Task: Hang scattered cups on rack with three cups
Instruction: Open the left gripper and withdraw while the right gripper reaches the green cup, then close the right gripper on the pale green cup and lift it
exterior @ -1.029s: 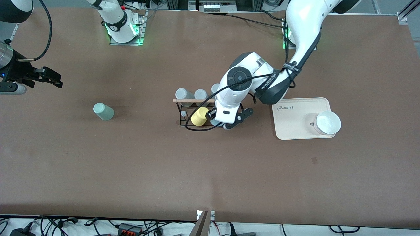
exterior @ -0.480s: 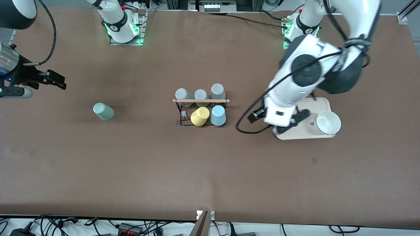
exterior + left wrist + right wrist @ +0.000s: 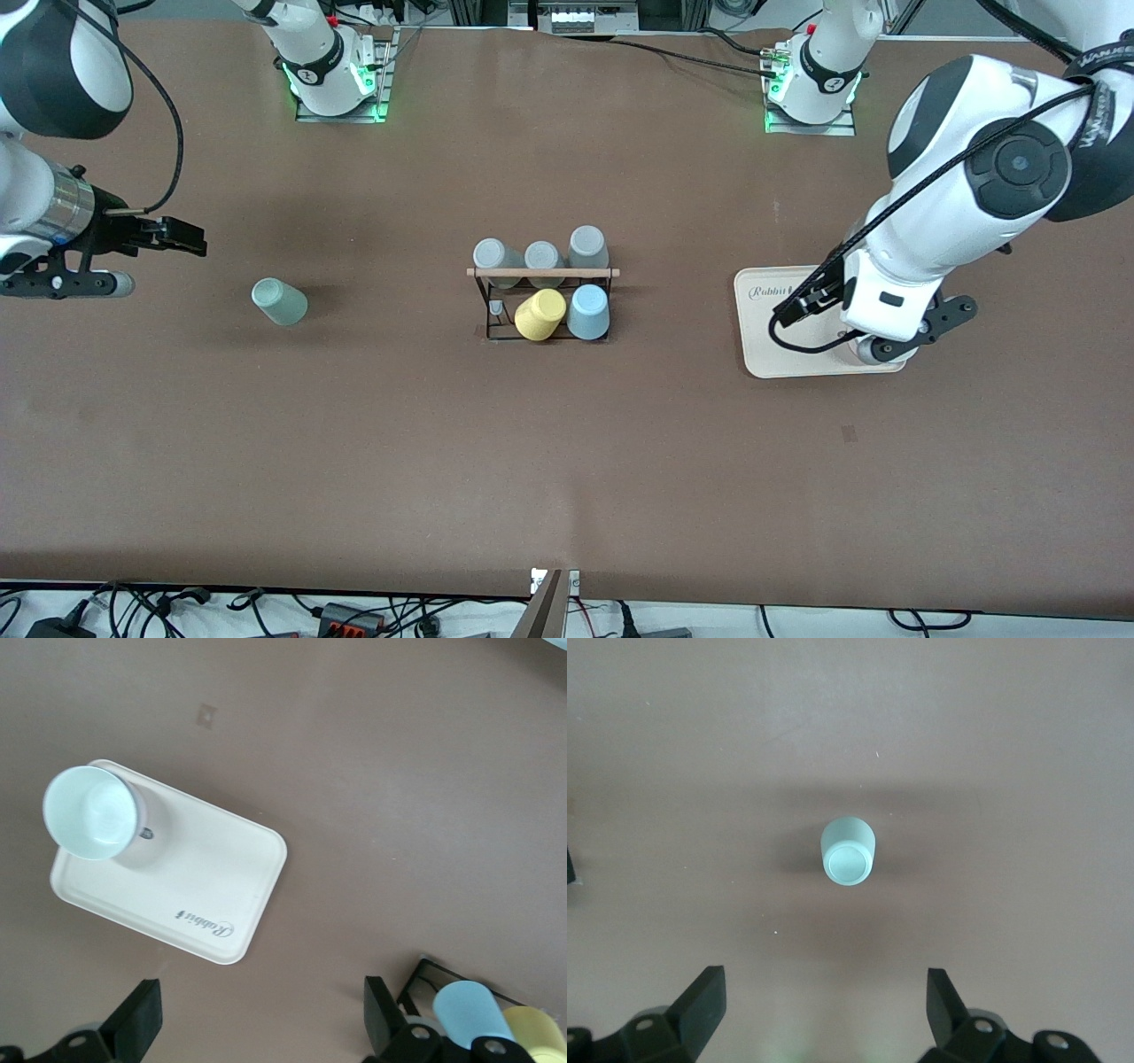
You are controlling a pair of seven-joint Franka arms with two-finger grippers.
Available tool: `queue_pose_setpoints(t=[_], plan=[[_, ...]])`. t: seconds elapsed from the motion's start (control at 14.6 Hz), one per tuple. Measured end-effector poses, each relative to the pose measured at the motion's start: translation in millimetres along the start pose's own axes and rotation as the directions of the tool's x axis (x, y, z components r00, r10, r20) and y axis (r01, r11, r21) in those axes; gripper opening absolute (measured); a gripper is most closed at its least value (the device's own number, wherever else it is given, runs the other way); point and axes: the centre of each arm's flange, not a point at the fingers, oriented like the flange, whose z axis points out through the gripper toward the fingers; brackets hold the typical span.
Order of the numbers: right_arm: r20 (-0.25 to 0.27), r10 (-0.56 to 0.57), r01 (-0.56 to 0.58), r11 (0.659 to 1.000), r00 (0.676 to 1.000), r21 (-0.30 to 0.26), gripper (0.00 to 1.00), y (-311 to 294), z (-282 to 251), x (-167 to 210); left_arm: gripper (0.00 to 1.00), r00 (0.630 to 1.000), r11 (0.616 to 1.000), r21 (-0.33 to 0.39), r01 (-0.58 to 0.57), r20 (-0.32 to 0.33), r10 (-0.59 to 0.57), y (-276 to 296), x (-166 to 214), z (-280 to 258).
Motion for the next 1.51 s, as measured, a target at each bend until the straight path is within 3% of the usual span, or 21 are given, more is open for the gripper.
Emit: queue_pose_setpoints(t=[0.41,0.82,1.17,1.51], plan=[[0.041,-0.002,0.002,1.0,0.999,0.001,1.0,-1,23,11,1.0,0.984,0.984,0.025,-0.175,-0.018,0.176,-60,24,-29],[0.025,-0.01,0.009,1.0,1.0,0.003,1.0,-5,106,32,1.0,0.949,0.949,0.079,-0.306,-0.051,0.31,-138,54,-60],[0.05,-0.014,0.014,1.0,0.999,0.007,1.0,-8,177,31,1.0,0.923,0.925,0.042,-0.378,-0.061,0.38,-213,54,-88],[0.082,-0.011,0.01,1.0,0.997,0.01,1.0,-8,218,39,1.0,0.915,0.918,0.009,-0.396,-0.086,0.395,-222,34,-106]])
